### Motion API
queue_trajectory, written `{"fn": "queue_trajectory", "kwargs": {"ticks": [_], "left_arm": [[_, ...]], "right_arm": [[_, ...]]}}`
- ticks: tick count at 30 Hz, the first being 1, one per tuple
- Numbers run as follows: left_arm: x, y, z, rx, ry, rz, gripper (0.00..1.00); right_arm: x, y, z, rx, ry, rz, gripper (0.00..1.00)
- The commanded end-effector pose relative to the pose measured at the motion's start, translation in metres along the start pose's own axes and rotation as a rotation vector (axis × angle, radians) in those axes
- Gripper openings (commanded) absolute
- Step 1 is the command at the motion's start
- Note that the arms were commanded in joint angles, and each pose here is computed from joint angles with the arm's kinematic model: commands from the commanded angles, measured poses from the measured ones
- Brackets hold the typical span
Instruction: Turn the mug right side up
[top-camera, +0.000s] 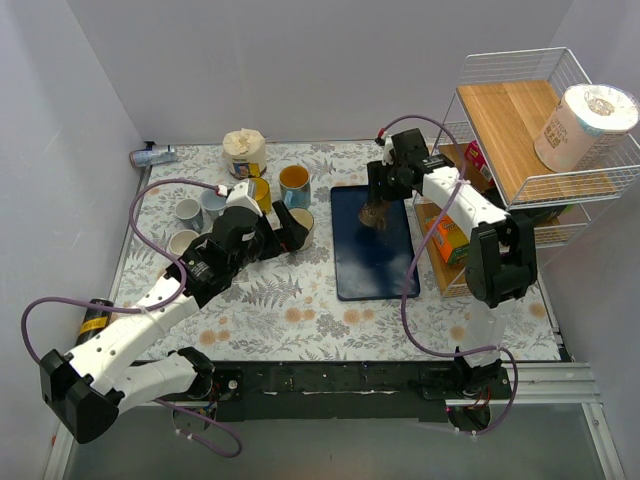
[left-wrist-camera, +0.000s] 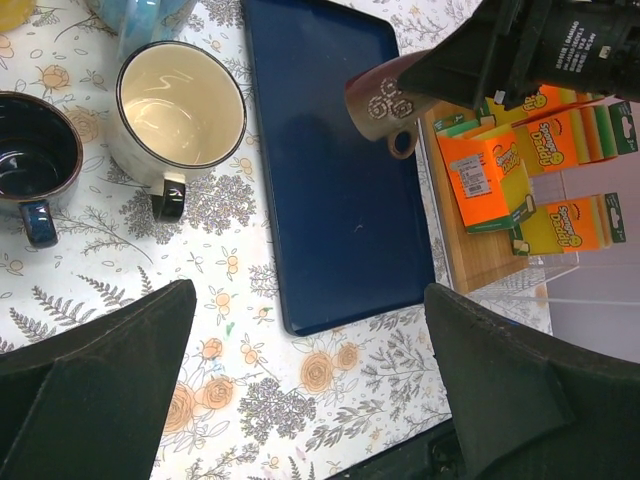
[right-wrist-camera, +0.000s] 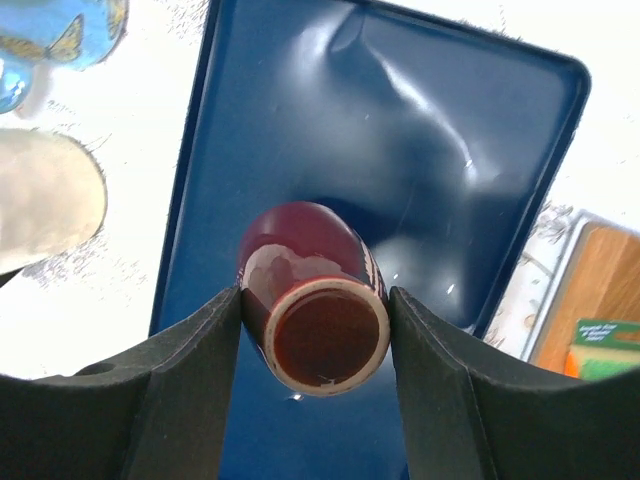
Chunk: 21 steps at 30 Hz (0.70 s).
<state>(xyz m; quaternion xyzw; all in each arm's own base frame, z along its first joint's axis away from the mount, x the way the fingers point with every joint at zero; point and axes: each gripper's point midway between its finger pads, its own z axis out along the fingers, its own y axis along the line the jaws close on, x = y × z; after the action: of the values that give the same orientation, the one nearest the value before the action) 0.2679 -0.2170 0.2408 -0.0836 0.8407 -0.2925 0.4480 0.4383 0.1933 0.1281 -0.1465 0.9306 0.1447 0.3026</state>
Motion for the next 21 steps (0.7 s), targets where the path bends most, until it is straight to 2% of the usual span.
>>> {"fn": "queue_trajectory", "kwargs": {"ticks": [1,4,8,12,16,21], "left_arm": [[0.0,-0.005,-0.008,0.039,-0.006,-0.003,0.98],[0.005,-0.01,-0.007,0.077,0.01,-0.002,0.98],[0.007,-0.024,-0.01,0.165,0.016,0.006,0.98],[0.005,-0.04,-0.017,0.272,0.001,0.033,0.98],[0.013,-0.059,-0.028,0.409,0.034,0.048,0.98],[0.003,-0.081,-0.034,0.519,-0.014,0.044,0.98]], "right_arm": [[-0.004,0.028,-0.028,-0.106,-0.052,0.077,0.01],[-0.013,0.051,-0.049,-0.211,-0.103,0.136,0.01],[-0.038,0.094,-0.097,-0.411,-0.264,0.191,0.01],[-0.047,0.119,-0.128,-0.537,-0.299,0.287,0.01],[-0.056,0.138,-0.151,-0.644,-0.332,0.411,0.01],[-0.06,0.16,-0.182,-0.789,-0.357,0.524,0.01]]}}
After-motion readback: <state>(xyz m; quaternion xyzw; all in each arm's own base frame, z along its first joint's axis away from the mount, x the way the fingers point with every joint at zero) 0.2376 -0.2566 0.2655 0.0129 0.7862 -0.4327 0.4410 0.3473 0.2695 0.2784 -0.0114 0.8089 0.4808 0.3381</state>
